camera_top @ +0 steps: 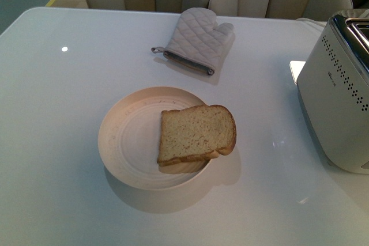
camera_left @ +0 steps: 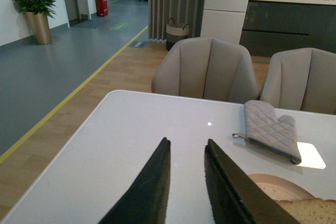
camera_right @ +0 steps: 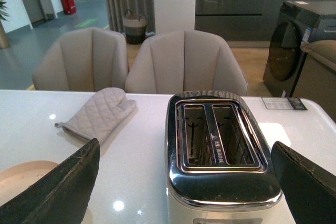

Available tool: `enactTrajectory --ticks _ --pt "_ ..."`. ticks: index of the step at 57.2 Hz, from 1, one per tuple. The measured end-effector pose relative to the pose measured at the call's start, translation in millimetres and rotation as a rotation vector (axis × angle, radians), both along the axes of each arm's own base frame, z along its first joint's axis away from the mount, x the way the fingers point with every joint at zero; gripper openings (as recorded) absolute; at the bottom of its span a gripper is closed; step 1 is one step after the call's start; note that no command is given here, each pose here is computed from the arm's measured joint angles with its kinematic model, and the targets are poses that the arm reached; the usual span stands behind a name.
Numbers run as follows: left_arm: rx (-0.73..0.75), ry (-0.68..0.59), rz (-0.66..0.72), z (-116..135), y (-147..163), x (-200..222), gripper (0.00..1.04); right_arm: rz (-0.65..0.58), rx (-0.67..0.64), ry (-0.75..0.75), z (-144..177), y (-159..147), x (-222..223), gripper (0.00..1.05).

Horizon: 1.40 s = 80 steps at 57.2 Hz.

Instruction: Put bread into toaster

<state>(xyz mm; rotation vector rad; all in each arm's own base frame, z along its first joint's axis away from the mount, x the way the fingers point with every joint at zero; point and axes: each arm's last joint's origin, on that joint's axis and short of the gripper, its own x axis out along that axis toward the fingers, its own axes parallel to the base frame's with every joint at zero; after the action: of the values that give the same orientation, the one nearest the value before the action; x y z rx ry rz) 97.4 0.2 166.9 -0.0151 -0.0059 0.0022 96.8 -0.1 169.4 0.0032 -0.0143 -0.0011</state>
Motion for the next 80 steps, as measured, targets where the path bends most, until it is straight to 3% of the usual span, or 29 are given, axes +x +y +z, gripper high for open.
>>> enactTrajectory --ticks 23,33,38,43,65,80 --pt "0.000 0.000 0.000 0 0 0 0.99 0.000 0.000 0.000 0 0 0 0.96" --pt "0.003 0.000 0.000 0 0 0 0.97 0.000 0.000 0.000 0 0 0 0.96" --pt "0.003 -0.001 -0.001 0 0 0 0.97 -0.137 0.095 0.286 -8 1 1 0.96" --pt "0.003 -0.001 0.000 0 0 0 0.97 -0.150 0.124 0.320 -10 2 3 0.96" --pt "0.003 -0.001 0.000 0 0 0 0.97 -0.003 0.187 0.355 18 32 63 0.96" --pt "0.003 -0.001 0.000 0 0 0 0.97 0.051 0.297 0.497 6 62 132 0.96"
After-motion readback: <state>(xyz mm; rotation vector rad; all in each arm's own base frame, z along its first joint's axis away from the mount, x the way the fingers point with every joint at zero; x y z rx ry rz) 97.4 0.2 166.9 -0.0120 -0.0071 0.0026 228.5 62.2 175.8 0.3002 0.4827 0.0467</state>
